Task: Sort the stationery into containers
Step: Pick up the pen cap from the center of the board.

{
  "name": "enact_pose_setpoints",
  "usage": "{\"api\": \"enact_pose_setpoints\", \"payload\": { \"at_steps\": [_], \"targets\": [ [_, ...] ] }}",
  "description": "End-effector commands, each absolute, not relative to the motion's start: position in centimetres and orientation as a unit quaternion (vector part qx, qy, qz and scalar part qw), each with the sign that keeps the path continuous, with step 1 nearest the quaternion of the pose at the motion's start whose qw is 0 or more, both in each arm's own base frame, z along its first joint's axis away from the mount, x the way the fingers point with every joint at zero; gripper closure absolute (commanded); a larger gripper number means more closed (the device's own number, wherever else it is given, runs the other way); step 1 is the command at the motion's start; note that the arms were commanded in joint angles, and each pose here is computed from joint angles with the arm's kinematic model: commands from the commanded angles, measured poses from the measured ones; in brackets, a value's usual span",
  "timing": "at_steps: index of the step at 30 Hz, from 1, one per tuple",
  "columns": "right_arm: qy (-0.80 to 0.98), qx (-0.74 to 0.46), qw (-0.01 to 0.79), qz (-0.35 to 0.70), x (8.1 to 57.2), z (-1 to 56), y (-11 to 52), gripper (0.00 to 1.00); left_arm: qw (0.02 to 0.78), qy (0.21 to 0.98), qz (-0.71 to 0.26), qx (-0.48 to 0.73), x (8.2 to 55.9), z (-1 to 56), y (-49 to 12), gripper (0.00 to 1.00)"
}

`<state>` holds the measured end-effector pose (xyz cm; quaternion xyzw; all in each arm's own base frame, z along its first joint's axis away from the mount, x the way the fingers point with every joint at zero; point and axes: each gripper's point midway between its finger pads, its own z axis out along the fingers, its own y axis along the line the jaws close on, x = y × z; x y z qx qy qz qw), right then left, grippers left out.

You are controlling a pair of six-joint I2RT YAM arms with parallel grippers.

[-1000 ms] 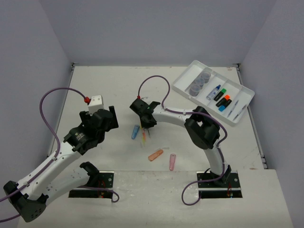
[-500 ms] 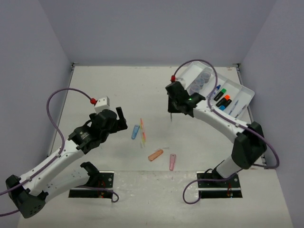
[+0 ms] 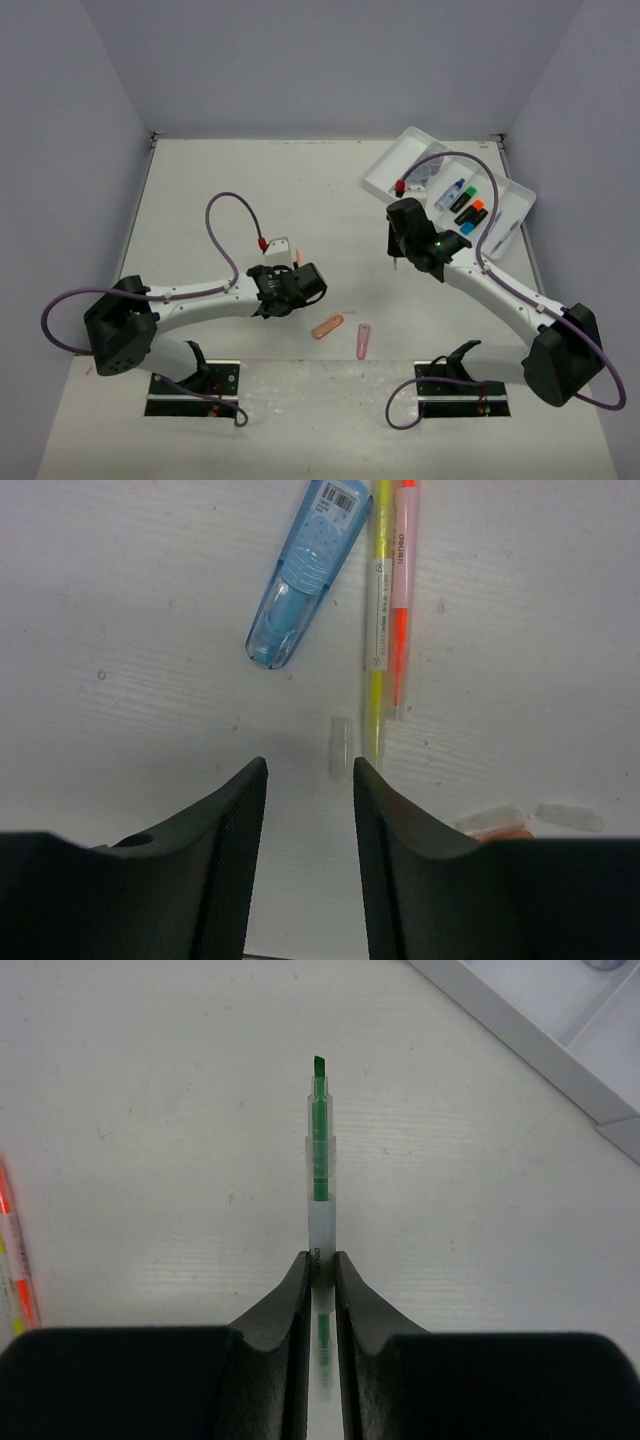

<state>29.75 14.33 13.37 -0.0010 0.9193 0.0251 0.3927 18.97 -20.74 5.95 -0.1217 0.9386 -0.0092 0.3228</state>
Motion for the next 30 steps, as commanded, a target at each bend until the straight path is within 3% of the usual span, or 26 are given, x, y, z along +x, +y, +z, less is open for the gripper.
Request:
{"api": "enact_pose_setpoints", "payload": {
  "at_steps": [1, 2, 8, 30],
  "targets": [
    [0.89, 0.017, 0.453, 0.039, 31.2, 16.2, 14.3, 1.0, 0.321, 0.934, -0.005, -0.158, 19.7, 5.8, -22.1, 0.62],
    [0.891, 0.018, 0.453, 0.039, 31.2, 16.2, 14.2, 1.0, 0.317, 0.936, 0.0, -0.155, 19.7, 5.5, -22.2, 0.67],
    [0.893, 0.013, 0.447, 0.047, 31.0, 15.9, 14.5, 1.0, 0.305, 0.941, 0.003, -0.144, 19.7, 4.3, -23.0, 0.7],
    [0.895, 0.006, 0.442, 0.055, 30.8, 15.6, 14.9, 1.0, 0.303, 0.945, 0.013, -0.126, 20.0, 2.7, -23.4, 0.71]
  ]
}}
